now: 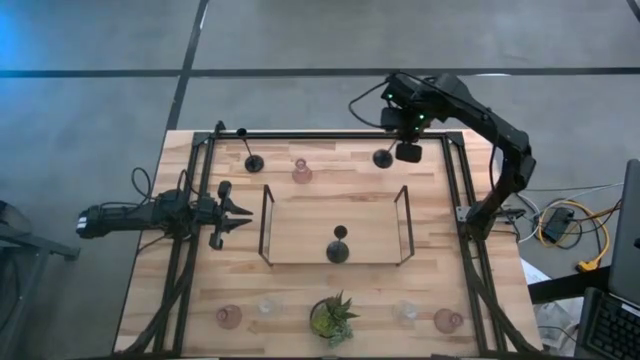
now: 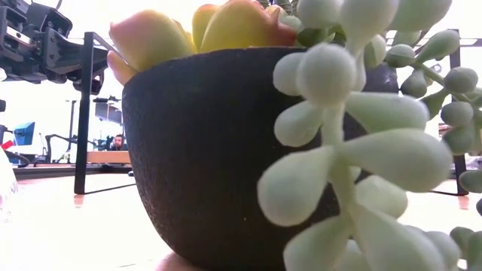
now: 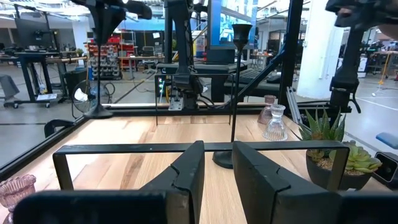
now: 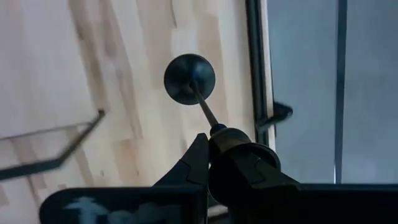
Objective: Pick & Place candle stick holders
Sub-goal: Put the right black candle holder on the shelf
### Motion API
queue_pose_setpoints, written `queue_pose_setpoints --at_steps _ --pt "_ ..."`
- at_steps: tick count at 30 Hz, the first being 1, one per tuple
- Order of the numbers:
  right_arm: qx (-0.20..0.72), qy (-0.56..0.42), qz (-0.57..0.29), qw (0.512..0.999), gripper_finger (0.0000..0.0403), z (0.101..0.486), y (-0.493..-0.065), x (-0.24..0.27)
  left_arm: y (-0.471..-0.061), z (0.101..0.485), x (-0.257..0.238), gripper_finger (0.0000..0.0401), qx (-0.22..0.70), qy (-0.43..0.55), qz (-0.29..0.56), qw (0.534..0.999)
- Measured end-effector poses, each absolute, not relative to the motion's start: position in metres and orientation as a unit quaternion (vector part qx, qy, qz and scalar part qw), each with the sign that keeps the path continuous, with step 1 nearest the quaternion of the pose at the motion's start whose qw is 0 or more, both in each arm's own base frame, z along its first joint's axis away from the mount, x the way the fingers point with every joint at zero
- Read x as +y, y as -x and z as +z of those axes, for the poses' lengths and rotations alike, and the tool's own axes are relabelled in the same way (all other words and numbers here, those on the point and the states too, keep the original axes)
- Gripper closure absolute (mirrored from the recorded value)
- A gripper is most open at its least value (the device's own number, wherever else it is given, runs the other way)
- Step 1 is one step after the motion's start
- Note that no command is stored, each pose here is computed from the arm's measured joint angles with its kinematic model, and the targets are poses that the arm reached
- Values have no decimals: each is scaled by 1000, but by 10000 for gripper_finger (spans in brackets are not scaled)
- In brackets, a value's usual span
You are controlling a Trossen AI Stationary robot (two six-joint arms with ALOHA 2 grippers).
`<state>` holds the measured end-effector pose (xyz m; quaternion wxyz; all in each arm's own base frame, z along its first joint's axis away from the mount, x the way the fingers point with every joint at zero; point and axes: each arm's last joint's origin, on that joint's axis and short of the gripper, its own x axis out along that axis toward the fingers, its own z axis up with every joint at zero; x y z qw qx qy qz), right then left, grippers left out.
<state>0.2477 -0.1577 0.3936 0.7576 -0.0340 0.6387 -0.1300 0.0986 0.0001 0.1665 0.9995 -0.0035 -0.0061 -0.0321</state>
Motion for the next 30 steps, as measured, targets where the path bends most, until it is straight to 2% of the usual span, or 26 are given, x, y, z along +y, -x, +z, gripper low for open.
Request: queue_pose_setpoints --at_steps 9,30 --pt "620 52 -84 779 389 399 -270 -120 -99 167 0 314 -6 4 -32 999" --pt "578 -20 -28 815 389 413 -264 -61 -99 166 0 314 -6 4 -32 999"
